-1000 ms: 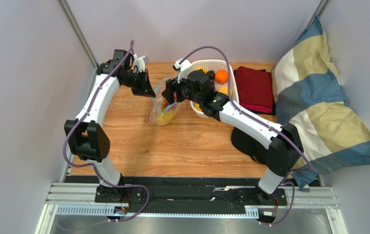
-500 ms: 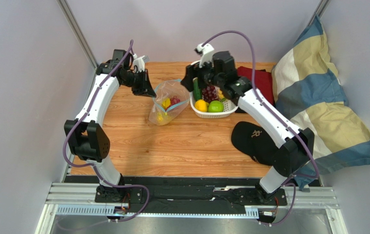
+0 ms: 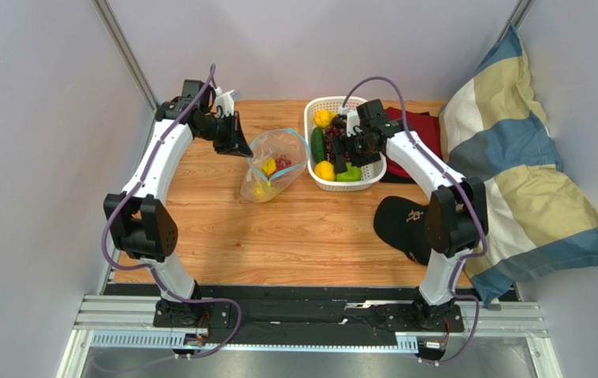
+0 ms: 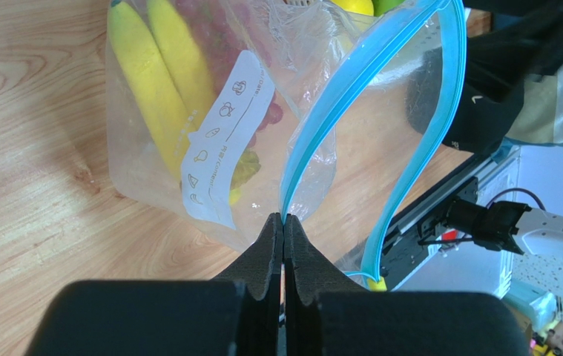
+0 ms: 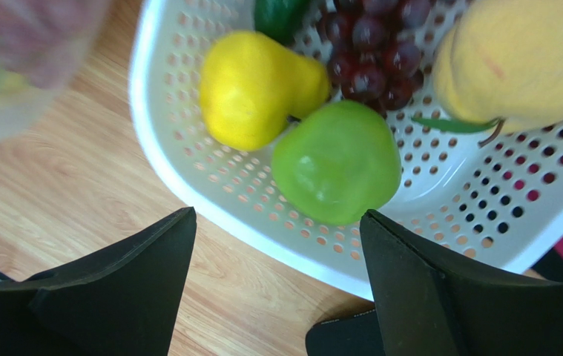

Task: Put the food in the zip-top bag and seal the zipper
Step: Pick up the fake fruit from the bin.

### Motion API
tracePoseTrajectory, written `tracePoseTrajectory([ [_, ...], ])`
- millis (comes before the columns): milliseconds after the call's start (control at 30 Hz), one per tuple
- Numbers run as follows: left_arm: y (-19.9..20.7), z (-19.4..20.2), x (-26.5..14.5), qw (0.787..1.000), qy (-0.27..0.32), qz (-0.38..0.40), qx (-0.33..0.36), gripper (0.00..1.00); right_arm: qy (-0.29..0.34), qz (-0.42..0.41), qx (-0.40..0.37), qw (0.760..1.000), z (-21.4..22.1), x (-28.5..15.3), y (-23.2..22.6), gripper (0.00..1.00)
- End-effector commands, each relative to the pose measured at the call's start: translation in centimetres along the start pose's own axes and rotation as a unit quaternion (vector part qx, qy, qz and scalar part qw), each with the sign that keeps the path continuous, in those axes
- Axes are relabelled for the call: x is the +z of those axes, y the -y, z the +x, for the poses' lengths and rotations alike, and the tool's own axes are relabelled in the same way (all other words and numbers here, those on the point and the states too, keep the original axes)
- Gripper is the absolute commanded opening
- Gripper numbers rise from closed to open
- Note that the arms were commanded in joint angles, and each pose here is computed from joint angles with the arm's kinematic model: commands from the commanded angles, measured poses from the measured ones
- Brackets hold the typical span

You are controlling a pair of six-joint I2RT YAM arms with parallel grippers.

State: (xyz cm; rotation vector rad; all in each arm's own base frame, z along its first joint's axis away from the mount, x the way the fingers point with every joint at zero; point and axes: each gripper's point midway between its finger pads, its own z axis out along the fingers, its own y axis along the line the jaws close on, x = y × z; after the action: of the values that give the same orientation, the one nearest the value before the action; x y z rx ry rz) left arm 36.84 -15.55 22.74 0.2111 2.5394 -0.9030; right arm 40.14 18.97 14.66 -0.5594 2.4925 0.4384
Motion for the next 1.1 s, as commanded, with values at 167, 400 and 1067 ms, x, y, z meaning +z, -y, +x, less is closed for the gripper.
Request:
tracePoseTrajectory([
  [167, 0.3, -0.6, -0.8, 1.0, 0.019, 0.0, 0.005, 0.0, -0.068, 0.059, 0.025, 0.996, 2.6, 4.1, 3.2, 0.88],
  [400, 0.3, -0.5, -0.9, 1.0, 0.02, -0.004, 0.006, 0.0, -0.088, 0.067, 0.046, 0.993, 3.6, 6.7, 4.4, 0.9],
  [1067, 0.5, -1.0, -0.7, 1.0, 0.021, 0.005, 0.007, 0.0, 0.101, -0.079, 0.001, 0.992, -5.7, -7.2, -2.7, 0.59],
])
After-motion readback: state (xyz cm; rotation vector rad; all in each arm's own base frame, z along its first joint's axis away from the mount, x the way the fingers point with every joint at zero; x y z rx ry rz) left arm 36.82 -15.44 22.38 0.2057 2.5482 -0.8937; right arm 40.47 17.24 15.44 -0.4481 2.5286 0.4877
